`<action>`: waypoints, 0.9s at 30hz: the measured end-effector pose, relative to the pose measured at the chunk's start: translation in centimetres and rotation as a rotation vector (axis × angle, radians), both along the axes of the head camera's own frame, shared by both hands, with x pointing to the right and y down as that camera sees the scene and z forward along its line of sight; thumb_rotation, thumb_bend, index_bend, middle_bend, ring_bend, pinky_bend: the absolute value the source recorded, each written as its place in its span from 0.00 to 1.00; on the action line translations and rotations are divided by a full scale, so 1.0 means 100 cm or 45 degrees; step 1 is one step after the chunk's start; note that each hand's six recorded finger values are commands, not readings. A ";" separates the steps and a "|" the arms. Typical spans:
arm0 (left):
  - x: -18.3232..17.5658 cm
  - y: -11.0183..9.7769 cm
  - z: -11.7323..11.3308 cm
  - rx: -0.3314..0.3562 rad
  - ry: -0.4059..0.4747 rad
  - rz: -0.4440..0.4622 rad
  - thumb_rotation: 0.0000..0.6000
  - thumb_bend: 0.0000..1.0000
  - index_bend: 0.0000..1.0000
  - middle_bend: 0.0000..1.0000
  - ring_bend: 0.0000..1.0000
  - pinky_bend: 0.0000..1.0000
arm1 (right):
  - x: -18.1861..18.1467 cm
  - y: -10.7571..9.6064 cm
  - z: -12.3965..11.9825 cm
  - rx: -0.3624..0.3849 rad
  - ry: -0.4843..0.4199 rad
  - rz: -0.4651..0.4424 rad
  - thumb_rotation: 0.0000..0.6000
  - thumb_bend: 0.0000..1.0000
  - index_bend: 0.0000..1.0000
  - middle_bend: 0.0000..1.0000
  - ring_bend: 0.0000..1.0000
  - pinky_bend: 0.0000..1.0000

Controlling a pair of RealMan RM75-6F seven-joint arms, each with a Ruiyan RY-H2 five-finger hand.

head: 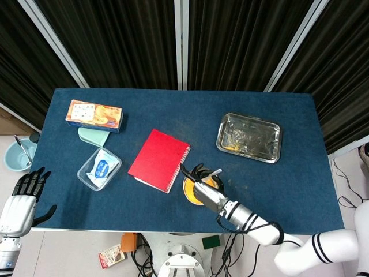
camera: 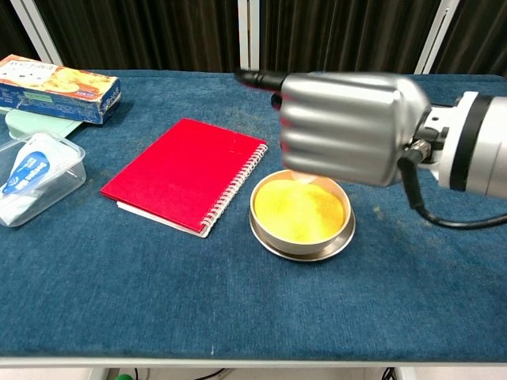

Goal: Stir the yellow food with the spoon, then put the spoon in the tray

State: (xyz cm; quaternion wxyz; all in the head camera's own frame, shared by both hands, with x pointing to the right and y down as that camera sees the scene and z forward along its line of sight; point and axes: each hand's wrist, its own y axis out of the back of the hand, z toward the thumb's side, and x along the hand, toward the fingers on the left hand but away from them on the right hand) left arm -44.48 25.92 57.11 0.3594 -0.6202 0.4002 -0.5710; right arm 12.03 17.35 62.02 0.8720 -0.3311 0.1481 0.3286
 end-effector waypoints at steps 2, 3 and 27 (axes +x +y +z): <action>0.000 0.000 0.000 -0.002 0.000 -0.002 1.00 0.24 0.03 0.01 0.01 0.08 | 0.003 -0.005 -0.003 -0.017 -0.042 0.059 1.00 0.43 0.94 0.63 0.37 0.00; 0.000 0.000 0.000 -0.003 0.000 -0.002 1.00 0.24 0.03 0.01 0.01 0.08 | 0.006 -0.009 -0.005 -0.027 -0.075 0.107 1.00 0.43 0.94 0.63 0.37 0.00; 0.008 -0.004 0.001 -0.005 0.006 0.013 1.00 0.24 0.03 0.01 0.01 0.08 | 0.166 -0.133 0.060 -0.268 -0.519 1.306 1.00 0.40 0.90 0.58 0.36 0.00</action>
